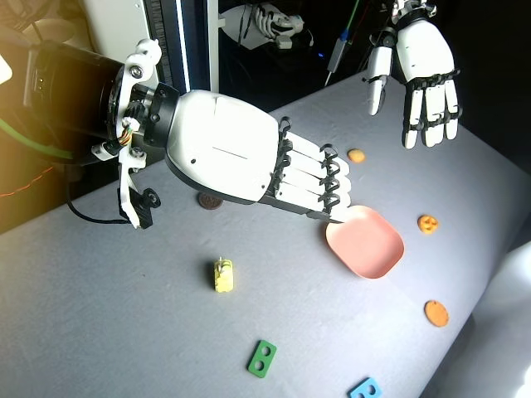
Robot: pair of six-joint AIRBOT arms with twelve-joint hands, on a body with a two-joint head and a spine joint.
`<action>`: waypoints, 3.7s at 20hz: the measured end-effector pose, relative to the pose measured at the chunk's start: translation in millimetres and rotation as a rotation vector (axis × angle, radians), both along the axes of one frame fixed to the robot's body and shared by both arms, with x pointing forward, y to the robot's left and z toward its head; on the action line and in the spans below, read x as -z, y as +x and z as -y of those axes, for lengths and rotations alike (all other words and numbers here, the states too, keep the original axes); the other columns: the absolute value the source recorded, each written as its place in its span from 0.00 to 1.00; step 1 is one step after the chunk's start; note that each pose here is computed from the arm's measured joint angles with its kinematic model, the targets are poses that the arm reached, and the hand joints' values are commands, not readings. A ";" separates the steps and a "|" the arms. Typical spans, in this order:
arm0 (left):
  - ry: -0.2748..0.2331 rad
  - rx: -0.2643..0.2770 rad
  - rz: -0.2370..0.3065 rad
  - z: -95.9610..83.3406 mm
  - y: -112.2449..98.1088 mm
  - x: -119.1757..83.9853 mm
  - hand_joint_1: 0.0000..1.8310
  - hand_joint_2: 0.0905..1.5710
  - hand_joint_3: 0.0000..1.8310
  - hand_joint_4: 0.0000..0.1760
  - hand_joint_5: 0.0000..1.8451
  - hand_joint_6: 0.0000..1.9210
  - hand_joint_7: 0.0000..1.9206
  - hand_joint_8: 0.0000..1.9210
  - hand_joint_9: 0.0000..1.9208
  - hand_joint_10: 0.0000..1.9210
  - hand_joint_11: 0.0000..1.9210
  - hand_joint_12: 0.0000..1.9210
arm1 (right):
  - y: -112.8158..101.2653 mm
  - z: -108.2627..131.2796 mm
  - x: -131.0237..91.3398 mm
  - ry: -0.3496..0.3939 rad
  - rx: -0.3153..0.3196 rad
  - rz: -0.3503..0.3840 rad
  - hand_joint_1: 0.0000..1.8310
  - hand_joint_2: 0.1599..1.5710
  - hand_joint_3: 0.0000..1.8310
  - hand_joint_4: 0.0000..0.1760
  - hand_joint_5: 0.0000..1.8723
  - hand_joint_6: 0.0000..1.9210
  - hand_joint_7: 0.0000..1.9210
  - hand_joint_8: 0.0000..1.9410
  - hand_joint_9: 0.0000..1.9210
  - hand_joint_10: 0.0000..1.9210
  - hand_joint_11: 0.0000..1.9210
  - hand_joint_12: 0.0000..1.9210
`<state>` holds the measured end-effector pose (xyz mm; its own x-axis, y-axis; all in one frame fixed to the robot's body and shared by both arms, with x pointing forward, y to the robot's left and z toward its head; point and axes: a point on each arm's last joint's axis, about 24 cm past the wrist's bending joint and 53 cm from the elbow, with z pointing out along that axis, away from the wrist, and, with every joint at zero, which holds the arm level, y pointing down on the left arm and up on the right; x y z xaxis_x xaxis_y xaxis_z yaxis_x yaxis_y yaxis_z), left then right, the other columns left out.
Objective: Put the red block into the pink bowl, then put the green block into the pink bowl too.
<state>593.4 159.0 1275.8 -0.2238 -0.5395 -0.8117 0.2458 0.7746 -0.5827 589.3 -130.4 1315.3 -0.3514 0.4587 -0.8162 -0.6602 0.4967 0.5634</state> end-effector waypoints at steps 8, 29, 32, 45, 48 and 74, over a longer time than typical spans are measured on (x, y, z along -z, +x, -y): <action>0.004 -0.004 0.004 -0.8 0.2 -0.6 0.00 0.74 0.00 0.00 0.08 0.00 0.06 0.00 0.02 0.00 0.00 0.00 | -0.1 -0.1 5.2 -0.016 0.000 -0.005 0.01 0.74 0.00 0.00 0.05 0.01 0.04 0.01 0.01 0.00 0.00 0.00; -0.046 0.064 -0.031 53.0 -6.9 47.2 0.31 0.59 0.00 0.04 0.35 0.02 0.09 0.00 0.01 0.00 0.00 0.00 | -4.7 -5.9 5.4 -0.012 -0.015 -0.009 0.06 0.72 0.00 0.00 0.07 0.00 0.06 0.00 0.03 0.00 0.00 0.10; -0.070 0.084 -0.035 68.9 -6.4 50.1 0.33 0.58 0.00 0.00 0.39 0.01 0.09 0.00 0.01 0.00 0.00 0.00 | -4.8 -6.0 5.3 -0.011 -0.015 -0.009 0.05 0.73 0.00 0.00 0.06 0.00 0.05 0.00 0.02 0.00 0.00 0.07; -0.102 0.080 -0.017 85.6 1.4 60.2 0.25 0.60 0.00 0.00 0.38 0.00 0.12 0.01 0.03 0.00 0.00 0.00 | -4.9 -6.0 5.1 -0.011 -0.015 -0.008 0.04 0.73 0.00 0.00 0.08 0.00 0.07 0.00 0.05 0.00 0.00 0.12; -0.101 0.084 -0.017 86.9 4.0 63.3 0.24 0.60 0.00 0.00 0.39 0.00 0.14 0.00 0.05 0.00 0.00 0.00 | -5.2 -6.2 4.7 -0.009 -0.017 -0.007 0.03 0.73 0.00 0.00 0.10 0.00 0.09 0.00 0.06 0.01 0.00 0.15; -0.101 0.091 -0.047 91.1 1.0 82.0 0.39 0.62 0.00 0.11 0.45 0.01 0.12 0.00 0.04 0.00 0.00 0.00 | -6.9 -7.3 2.6 -0.004 -0.025 0.000 0.05 0.72 0.00 0.00 0.08 0.00 0.08 0.00 0.04 0.00 0.00 0.10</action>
